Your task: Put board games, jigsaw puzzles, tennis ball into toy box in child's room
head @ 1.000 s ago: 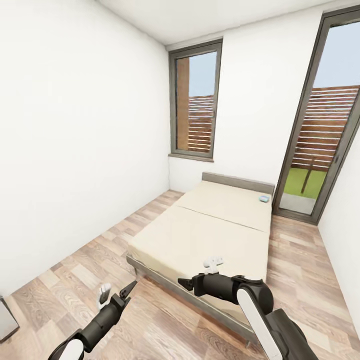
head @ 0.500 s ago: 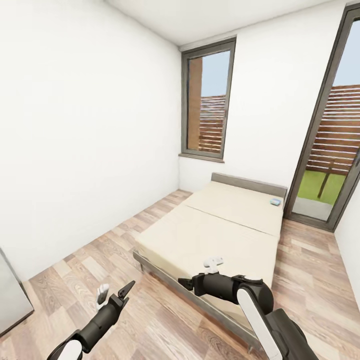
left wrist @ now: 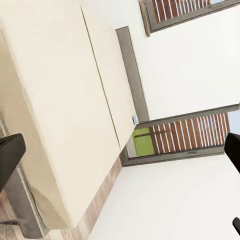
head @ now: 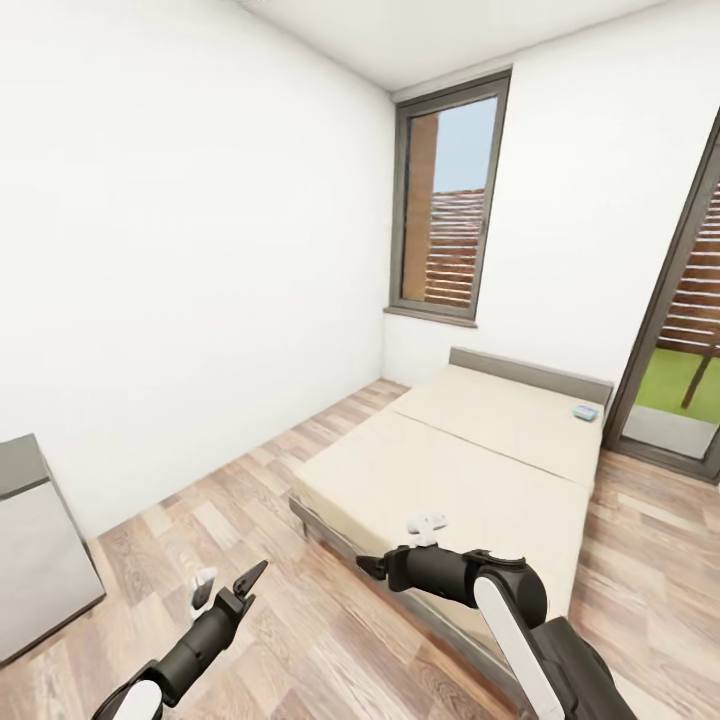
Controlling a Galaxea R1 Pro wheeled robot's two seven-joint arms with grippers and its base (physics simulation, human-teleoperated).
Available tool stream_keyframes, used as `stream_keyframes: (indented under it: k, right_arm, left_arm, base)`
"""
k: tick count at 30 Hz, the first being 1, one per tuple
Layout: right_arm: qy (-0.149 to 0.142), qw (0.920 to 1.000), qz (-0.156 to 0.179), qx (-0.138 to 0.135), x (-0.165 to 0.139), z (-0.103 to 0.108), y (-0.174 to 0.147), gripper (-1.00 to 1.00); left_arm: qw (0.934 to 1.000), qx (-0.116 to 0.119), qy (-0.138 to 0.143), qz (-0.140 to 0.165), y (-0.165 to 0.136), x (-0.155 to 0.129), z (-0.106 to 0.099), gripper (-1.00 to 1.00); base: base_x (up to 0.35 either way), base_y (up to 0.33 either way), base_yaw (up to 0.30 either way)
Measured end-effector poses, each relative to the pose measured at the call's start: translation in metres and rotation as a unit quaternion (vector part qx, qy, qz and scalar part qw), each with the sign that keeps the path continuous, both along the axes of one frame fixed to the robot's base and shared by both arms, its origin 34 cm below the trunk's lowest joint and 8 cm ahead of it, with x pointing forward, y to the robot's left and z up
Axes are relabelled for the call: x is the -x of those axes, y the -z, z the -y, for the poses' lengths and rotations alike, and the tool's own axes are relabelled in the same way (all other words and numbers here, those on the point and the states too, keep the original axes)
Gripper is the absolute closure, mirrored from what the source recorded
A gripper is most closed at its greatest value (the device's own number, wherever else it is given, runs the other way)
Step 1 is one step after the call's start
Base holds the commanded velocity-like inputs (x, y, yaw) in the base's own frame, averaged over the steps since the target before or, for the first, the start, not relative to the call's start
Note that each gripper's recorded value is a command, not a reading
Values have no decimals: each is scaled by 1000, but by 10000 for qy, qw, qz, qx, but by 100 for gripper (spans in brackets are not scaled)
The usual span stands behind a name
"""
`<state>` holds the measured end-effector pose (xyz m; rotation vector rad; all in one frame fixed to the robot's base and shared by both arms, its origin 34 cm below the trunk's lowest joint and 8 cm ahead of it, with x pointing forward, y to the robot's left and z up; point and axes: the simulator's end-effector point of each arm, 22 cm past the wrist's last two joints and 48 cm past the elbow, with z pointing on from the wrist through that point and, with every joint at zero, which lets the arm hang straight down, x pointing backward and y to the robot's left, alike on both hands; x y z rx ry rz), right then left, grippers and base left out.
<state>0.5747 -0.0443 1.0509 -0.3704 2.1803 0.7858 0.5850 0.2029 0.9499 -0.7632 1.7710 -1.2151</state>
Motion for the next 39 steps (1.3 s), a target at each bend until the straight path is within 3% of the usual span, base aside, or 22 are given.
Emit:
stream_keyframes:
  k: [18, 27, 39]
  right_arm:
    - [4, 10000, 14, 40, 0, 1, 1, -100]
    - [4, 10000, 16, 45, 0, 1, 1, -100]
    - [6, 10000, 16, 45, 0, 1, 1, -100]
  left_arm:
    - [10000, -13, 3, -6, 1, 0, 0, -100]
    - [10000, -19, 11, -9, 1, 0, 1, -100]
    - [10000, -20, 13, -13, 1, 0, 1, -100]
  base:
    - [0, -8, 285]
    - [0, -206, 259]
    - [0, -271, 78]
